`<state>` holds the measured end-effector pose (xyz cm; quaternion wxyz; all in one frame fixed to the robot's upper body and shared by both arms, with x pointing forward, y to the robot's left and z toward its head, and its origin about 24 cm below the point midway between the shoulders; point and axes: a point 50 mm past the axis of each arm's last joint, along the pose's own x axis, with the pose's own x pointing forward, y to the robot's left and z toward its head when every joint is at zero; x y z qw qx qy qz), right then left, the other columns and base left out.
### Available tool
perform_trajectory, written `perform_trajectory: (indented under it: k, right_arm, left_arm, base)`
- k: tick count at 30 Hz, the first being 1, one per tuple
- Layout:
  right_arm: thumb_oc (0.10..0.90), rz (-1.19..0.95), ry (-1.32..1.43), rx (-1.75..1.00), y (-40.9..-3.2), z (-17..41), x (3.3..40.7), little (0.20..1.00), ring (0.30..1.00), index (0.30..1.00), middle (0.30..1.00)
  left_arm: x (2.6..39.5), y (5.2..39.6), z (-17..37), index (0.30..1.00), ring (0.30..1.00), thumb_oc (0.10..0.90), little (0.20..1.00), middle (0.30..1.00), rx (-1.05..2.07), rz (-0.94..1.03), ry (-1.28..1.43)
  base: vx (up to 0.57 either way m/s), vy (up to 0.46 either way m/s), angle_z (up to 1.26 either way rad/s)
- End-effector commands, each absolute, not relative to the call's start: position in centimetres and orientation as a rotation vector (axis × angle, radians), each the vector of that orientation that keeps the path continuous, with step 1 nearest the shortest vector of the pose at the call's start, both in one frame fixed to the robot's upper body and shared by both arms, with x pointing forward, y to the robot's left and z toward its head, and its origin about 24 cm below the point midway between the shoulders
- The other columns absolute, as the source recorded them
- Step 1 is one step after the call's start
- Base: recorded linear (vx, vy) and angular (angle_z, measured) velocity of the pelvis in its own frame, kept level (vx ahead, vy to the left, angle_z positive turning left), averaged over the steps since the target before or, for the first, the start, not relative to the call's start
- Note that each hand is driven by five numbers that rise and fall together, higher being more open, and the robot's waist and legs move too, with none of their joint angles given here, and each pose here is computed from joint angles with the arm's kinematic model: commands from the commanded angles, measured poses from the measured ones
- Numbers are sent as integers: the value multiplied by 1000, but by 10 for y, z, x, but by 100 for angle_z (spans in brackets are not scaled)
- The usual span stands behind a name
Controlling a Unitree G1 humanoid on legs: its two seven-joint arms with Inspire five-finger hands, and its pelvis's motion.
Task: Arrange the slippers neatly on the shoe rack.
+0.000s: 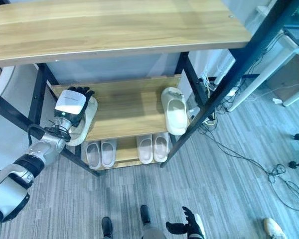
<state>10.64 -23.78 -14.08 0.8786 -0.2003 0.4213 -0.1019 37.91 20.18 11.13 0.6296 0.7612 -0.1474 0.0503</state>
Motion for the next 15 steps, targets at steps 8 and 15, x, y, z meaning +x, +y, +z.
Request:
perform_trajectory:
  k: [8, 15]
  right_arm:
    - [800, -277, 801, -427, -248, -131, 113, 900, 900, 900, 900]
    - [800, -286, 766, -430, -247, -127, 123, 900, 900, 900, 900]
  left_arm:
    - [394, 167, 166, 300, 300, 400, 300, 300, 1323, 319, -506]
    - [377, 151, 158, 300, 300, 400, 300, 300, 1062, 298, -566]
  base:
    - [4, -15, -1]
    - [9, -63, -1]
